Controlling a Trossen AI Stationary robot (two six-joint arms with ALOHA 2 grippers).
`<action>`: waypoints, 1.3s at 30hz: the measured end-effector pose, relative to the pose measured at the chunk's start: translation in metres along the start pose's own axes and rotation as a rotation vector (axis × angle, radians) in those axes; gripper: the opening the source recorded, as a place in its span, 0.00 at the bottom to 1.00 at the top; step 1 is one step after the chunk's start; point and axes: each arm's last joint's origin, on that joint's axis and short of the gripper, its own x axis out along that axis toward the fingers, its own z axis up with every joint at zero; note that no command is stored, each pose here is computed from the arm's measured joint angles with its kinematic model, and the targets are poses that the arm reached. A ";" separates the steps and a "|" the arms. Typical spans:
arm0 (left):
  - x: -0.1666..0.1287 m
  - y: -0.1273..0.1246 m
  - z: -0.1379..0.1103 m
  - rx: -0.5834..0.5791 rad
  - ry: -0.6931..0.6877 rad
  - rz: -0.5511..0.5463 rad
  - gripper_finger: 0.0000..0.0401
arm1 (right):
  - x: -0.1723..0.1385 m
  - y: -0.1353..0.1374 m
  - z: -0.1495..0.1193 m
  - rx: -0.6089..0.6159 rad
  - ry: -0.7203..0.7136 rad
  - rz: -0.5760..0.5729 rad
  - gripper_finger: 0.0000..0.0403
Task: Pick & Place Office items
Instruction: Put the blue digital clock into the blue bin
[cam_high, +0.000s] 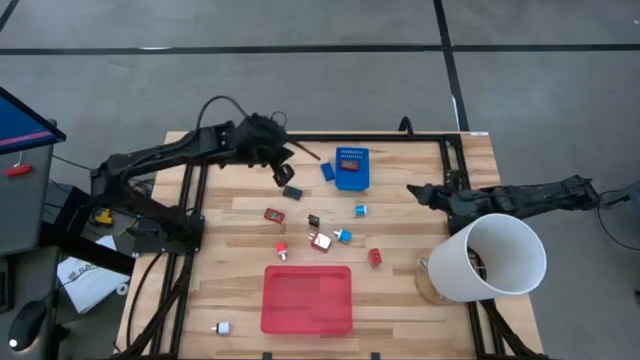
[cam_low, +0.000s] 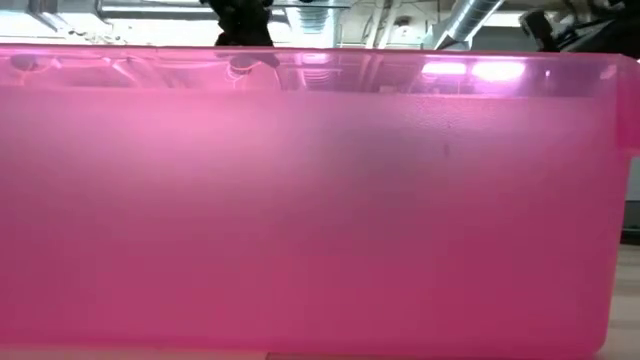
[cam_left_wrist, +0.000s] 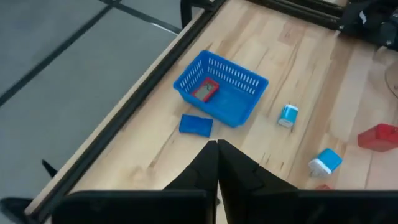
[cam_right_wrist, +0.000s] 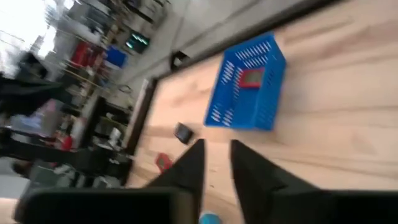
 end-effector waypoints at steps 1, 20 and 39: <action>-0.002 -0.001 -0.004 -0.003 0.001 0.009 0.00 | 0.003 0.000 0.000 -0.005 0.013 -0.015 0.06; -0.048 0.017 -0.058 -0.209 -0.063 0.068 0.00 | 0.121 -0.024 0.035 0.027 0.241 -0.268 0.00; -0.066 0.008 -0.062 -0.198 -0.100 0.014 0.00 | 0.227 -0.026 0.052 -0.137 0.474 -0.464 0.00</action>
